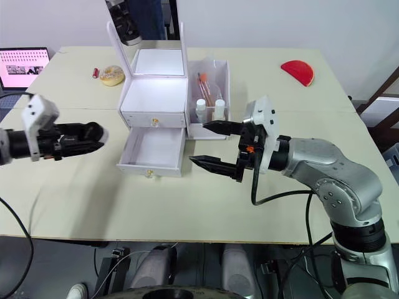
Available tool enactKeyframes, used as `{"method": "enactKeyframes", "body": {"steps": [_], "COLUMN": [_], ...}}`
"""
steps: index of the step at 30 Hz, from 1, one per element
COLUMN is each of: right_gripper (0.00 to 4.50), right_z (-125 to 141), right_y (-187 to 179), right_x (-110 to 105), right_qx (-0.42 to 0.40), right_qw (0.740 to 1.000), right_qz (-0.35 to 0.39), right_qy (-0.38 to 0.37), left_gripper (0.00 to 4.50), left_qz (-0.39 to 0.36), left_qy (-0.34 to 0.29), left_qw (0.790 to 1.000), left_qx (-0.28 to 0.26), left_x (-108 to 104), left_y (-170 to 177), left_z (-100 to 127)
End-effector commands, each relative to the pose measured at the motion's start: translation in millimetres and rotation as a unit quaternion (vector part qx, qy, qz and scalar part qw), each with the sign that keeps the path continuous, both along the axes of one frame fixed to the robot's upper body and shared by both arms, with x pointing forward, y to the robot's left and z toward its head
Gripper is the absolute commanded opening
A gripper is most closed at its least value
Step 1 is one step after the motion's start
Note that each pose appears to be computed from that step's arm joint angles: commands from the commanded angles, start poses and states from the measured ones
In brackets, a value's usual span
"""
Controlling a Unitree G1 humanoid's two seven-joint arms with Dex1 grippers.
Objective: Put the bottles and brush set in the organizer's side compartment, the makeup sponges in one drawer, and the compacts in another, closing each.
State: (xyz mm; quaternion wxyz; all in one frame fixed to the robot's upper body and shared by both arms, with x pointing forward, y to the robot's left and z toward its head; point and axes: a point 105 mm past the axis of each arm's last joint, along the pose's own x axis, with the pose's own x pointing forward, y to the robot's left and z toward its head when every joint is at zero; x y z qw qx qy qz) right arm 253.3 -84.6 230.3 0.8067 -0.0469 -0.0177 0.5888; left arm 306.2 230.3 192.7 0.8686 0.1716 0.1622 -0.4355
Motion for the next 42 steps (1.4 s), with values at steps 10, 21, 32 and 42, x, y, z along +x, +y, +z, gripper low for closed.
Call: {"method": "enactKeyframes", "body": {"steps": [10,21,32,42], "right_gripper": [4.50,4.50,4.50,4.50], "right_z": [8.6,7.9,7.4,7.0], "right_y": [-2.2,-4.0,-2.5,-2.5], "right_x": [-7.3,-8.4,-6.7,-5.8], "right_qx": [0.006,0.010,0.012,0.013], "right_qw": [0.999,0.999,0.999,0.998], "right_qz": [-0.026,-0.041,-0.044,-0.044], "right_qy": [-0.030,-0.028,-0.030,-0.030], "left_gripper": [2.65,2.65,3.68,4.48], "left_qz": [-0.086,-0.097,-0.094,-0.081], "left_qy": [0.022,0.041,0.041,0.030], "left_qw": [0.996,0.993,0.993,0.995], "left_qx": [0.027,0.056,0.060,0.047], "left_x": [15.6,18.4,19.0,24.7], "left_y": [-36.9,-34.5,-34.0,-35.5], "left_z": [-21.7,-33.9,-32.5,-24.0]}}
